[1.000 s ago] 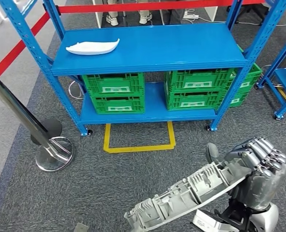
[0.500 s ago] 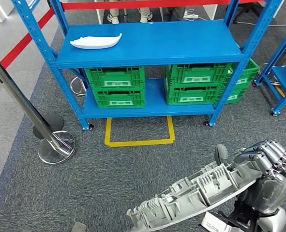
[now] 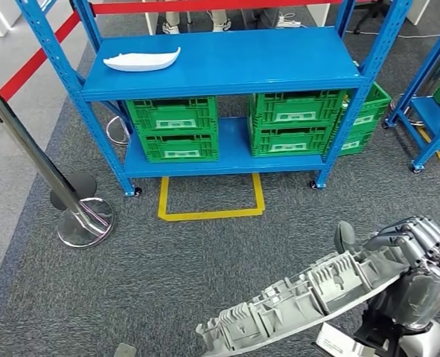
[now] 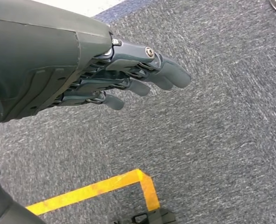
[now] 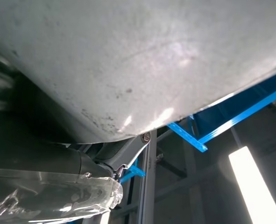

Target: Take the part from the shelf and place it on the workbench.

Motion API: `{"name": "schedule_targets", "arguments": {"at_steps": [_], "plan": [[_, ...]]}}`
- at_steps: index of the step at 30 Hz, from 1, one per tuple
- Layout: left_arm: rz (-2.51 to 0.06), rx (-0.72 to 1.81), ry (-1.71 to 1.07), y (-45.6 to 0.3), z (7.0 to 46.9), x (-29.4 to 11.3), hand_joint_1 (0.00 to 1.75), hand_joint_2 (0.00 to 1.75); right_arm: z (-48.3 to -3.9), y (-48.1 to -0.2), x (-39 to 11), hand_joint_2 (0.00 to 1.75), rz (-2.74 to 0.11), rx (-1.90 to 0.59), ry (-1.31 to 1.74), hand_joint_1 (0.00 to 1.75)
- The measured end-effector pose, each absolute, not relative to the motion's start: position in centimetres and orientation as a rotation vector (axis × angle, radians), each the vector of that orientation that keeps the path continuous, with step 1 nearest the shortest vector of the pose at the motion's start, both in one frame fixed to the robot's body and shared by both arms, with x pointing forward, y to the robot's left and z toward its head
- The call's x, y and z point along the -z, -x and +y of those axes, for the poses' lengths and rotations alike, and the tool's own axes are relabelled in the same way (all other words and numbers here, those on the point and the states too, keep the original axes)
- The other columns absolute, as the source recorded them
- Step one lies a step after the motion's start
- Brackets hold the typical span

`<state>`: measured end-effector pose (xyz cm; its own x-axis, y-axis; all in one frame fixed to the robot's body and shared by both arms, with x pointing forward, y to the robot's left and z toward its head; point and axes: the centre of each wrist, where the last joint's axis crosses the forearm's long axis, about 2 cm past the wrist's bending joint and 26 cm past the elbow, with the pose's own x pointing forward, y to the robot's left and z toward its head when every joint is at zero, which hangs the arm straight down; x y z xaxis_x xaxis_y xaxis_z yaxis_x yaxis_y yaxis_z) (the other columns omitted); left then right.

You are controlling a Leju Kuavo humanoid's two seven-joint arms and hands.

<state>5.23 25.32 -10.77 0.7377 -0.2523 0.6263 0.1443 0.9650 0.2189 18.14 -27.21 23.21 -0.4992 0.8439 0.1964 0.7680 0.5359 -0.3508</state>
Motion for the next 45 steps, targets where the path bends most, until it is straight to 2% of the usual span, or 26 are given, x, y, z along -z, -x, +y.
{"name": "schedule_targets", "arguments": {"at_steps": [45], "plan": [[-0.703, 0.220, -0.150, -4.8, 24.7, 10.8, 0.00, 1.75, -28.4, -16.8, -22.9, 1.75, -2.374, -0.299, 1.381, 1.75]]}}
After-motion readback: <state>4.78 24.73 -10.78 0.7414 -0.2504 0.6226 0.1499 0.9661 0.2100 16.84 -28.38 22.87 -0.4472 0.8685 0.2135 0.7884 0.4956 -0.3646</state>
